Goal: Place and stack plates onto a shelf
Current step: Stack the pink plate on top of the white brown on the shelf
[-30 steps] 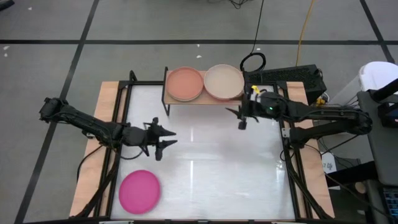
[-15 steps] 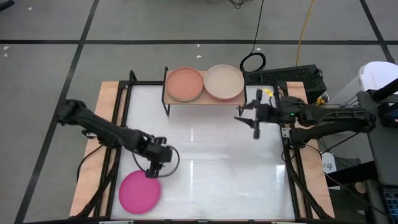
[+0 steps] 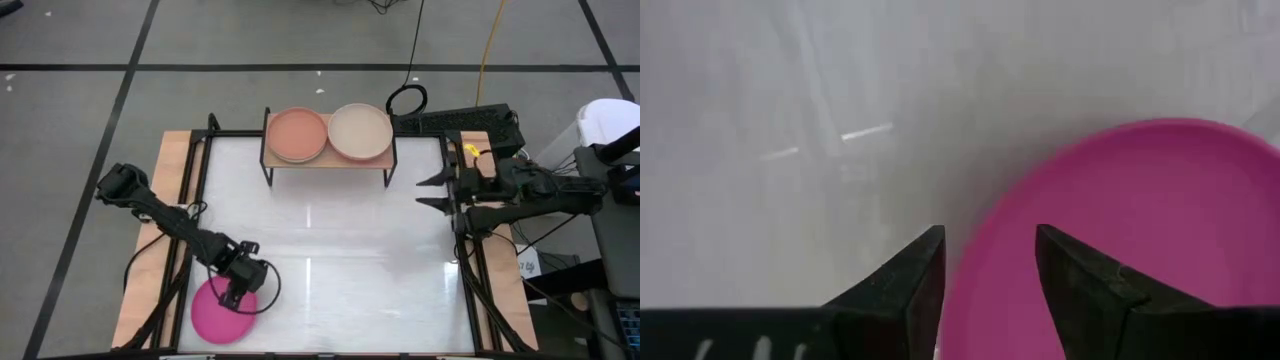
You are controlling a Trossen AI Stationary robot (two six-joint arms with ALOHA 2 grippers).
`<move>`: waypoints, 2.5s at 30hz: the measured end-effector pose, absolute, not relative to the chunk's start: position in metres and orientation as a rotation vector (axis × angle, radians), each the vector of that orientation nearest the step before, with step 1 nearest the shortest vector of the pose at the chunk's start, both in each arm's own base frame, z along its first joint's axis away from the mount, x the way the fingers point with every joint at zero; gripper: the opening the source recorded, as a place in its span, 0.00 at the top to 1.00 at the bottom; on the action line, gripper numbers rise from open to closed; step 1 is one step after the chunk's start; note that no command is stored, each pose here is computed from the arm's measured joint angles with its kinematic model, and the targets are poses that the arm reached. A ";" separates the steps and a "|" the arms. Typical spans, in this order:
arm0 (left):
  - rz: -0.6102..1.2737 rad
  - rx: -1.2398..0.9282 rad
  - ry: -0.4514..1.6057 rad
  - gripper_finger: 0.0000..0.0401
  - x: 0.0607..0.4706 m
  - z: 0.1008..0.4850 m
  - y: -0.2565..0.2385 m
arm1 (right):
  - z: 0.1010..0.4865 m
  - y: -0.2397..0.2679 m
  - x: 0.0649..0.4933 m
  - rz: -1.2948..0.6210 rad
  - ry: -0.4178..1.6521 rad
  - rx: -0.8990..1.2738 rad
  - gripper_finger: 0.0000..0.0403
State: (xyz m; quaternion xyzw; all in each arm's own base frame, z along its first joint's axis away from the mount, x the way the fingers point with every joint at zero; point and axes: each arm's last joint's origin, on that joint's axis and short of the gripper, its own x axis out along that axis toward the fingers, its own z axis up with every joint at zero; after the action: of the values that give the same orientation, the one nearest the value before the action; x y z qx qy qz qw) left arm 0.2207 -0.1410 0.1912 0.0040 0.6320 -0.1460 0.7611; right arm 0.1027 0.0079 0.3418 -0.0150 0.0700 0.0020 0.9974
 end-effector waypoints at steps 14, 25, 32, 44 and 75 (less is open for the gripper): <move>-0.290 0.082 1.456 0.60 0.224 0.167 -0.149 | 0.264 0.006 0.078 0.007 0.066 0.060 0.60; -0.273 0.104 1.520 0.65 0.228 0.149 -0.150 | 0.221 0.006 0.079 0.006 -0.075 0.053 0.60; -0.280 0.080 1.516 0.92 0.229 0.152 -0.148 | 0.201 0.007 0.088 0.006 -0.052 0.083 0.60; -0.048 0.096 1.123 0.97 0.262 0.237 -0.105 | 0.200 0.007 0.089 0.008 -0.075 0.100 0.60; 0.348 -0.516 0.167 0.97 0.339 0.346 0.206 | 0.203 0.007 0.089 0.002 -0.101 0.082 0.60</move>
State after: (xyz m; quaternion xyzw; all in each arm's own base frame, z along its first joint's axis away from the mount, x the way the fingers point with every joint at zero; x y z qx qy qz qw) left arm 0.3393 0.2063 0.3459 -0.2538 0.0818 0.1711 0.9485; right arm 0.0890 0.0066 0.2028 0.0410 -0.0505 0.0010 0.9979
